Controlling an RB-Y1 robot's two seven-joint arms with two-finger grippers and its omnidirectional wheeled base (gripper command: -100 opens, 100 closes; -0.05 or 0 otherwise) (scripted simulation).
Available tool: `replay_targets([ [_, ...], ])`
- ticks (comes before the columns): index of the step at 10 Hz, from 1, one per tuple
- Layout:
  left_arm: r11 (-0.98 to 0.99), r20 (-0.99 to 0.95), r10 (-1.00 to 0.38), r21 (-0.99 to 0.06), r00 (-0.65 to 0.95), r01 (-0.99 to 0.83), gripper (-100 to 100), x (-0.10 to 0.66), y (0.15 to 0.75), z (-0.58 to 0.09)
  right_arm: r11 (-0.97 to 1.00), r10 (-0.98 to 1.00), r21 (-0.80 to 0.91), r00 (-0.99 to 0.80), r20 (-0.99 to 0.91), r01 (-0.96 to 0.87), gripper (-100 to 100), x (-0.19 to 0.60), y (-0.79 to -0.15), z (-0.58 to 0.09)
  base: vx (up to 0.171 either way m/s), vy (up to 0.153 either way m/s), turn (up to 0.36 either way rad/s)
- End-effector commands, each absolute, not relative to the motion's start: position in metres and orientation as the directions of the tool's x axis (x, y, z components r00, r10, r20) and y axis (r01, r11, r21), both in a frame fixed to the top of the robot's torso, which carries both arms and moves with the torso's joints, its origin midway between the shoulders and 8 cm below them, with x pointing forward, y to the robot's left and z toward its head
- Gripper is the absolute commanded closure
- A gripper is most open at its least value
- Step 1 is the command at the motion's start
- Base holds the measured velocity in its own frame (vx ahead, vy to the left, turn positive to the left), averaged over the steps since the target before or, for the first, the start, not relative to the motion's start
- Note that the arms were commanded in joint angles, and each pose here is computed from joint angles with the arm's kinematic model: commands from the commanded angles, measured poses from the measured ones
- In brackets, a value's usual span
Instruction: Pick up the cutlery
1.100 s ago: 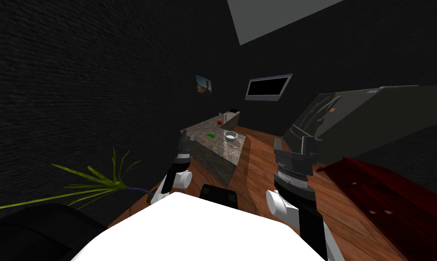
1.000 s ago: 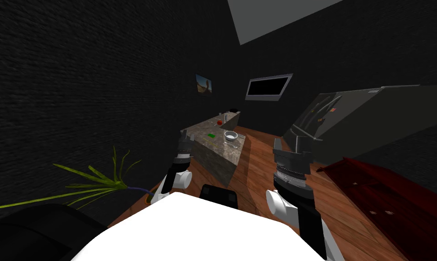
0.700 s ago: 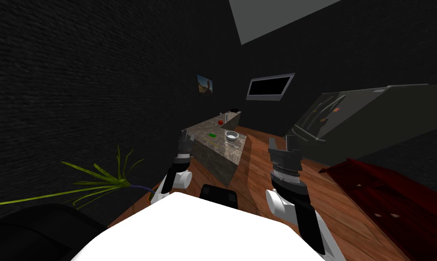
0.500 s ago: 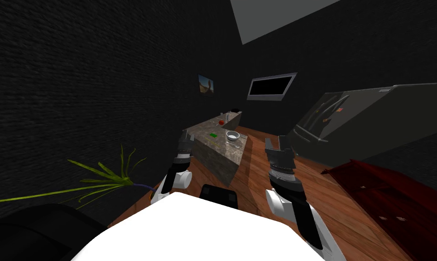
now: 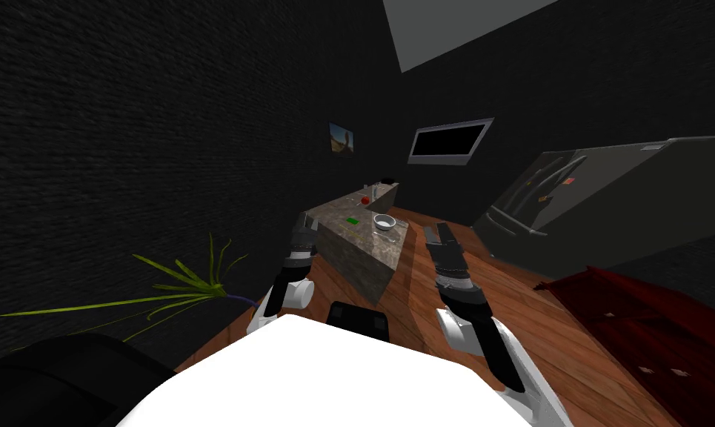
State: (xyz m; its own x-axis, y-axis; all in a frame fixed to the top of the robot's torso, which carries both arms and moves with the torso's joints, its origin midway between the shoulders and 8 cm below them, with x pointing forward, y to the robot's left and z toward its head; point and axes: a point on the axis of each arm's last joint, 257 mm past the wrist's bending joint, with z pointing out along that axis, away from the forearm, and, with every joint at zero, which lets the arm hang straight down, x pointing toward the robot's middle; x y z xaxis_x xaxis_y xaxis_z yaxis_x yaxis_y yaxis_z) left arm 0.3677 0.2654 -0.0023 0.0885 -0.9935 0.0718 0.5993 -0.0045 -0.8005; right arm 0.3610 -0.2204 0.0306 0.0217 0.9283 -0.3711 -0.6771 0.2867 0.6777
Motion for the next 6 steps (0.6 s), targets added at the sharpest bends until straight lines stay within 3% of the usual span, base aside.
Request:
replay_targets([
  [1, -0.004, 0.072, -0.993, -0.8, 0.089, 0.599, 0, 0.368, 0.265, -0.002, 0.302, 0.916, 0.676, 0.009, -0.4, -0.672, -100, 0.363, -0.217, 0.026, -0.015, 0.023, 0.033],
  [6, -0.004, 0.072, -0.993, -0.801, 0.089, 0.599, 0, 0.368, 0.265, -0.002, 0.384, 0.843, 0.671, -0.056, -0.536, -0.635, -100, 0.381, -0.203, -0.008, -0.008, 0.025, 0.063],
])
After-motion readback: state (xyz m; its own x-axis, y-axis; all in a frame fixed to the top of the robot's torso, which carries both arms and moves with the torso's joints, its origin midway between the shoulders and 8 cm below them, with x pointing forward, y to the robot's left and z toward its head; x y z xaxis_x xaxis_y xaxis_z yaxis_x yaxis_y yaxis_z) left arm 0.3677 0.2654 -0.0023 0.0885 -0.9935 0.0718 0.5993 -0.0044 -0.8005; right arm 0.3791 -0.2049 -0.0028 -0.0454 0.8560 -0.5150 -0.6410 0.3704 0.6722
